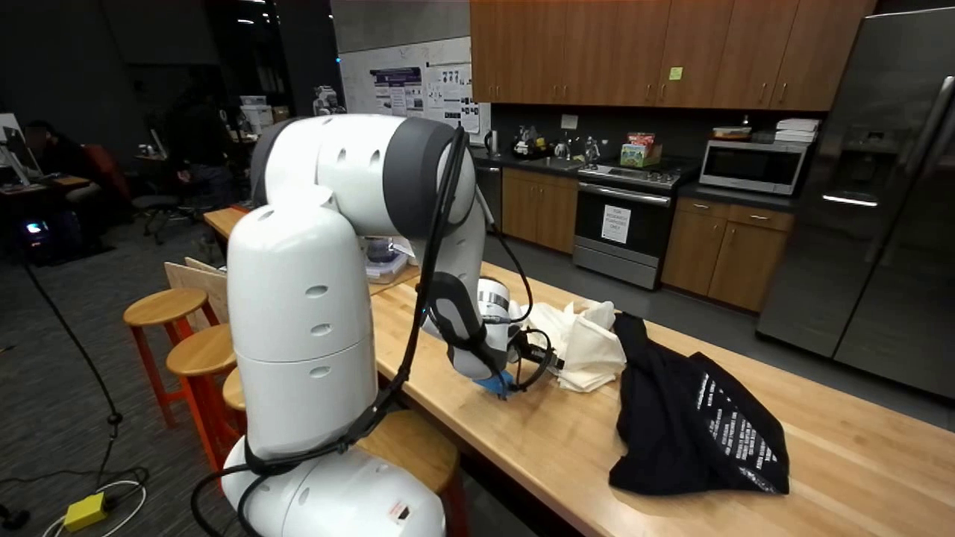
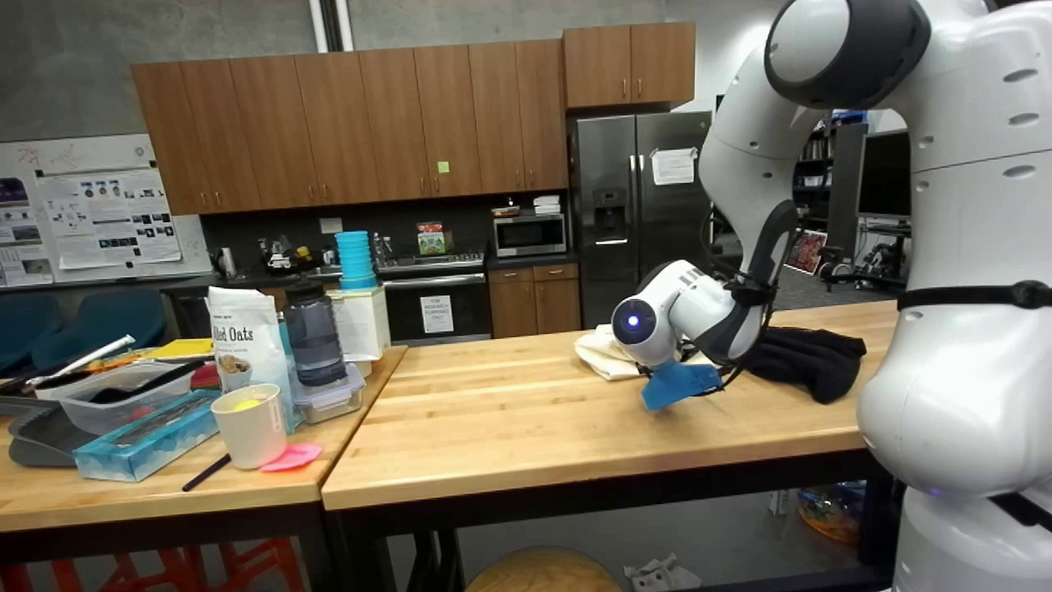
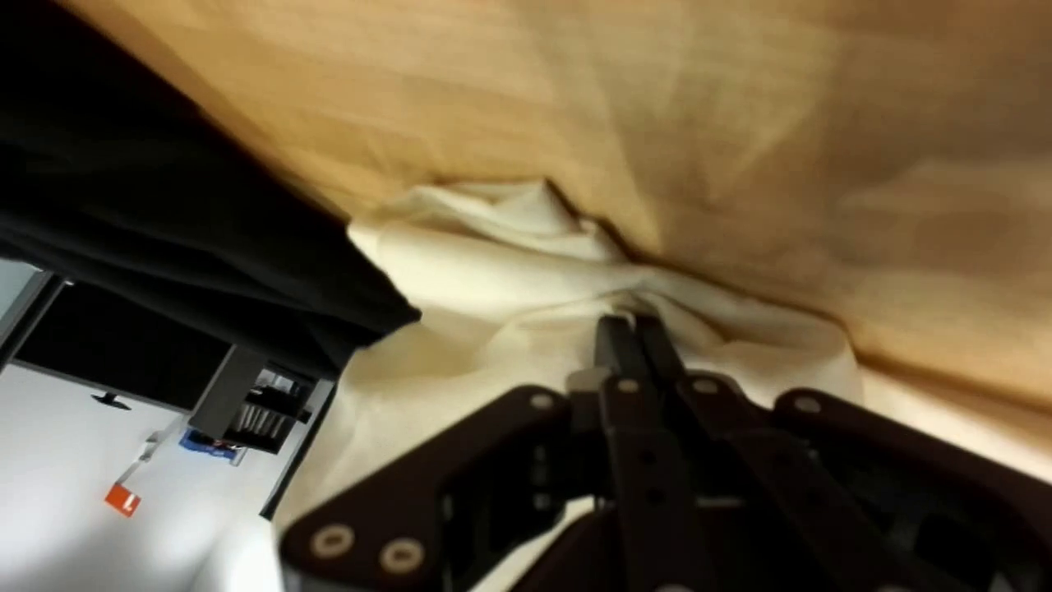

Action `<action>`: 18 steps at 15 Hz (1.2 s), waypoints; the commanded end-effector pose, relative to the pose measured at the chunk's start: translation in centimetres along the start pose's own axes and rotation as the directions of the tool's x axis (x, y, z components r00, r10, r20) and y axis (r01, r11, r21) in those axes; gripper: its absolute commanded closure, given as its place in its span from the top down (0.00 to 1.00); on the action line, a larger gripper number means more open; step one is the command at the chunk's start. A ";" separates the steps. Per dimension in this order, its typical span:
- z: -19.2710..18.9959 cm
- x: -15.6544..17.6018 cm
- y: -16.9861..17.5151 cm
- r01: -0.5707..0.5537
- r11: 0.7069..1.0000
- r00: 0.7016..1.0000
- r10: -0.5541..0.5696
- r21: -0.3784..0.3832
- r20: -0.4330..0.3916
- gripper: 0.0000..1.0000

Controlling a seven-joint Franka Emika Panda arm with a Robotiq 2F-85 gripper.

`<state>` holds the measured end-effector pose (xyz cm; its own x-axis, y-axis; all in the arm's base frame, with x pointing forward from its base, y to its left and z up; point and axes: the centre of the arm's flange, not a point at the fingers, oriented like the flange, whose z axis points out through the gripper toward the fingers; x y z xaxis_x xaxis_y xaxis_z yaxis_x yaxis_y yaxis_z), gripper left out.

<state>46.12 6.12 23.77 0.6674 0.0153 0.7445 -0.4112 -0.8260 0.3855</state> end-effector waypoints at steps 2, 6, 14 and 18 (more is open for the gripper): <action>-5.5 10.2 -3.8 -0.056 0.998 0.993 0.053 -0.035 -0.101 0.00; -9.9 19.9 -8.1 -0.078 0.996 0.980 0.070 -0.035 -0.188 0.00; -13.2 36.1 -13.8 -0.048 0.999 0.973 0.042 -0.021 -0.225 0.00; -12.8 41.4 -15.5 -0.030 0.999 0.981 0.026 -0.018 -0.194 0.00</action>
<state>66.07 24.34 52.15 0.4994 0.1087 0.8595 -0.4385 -0.8239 0.3590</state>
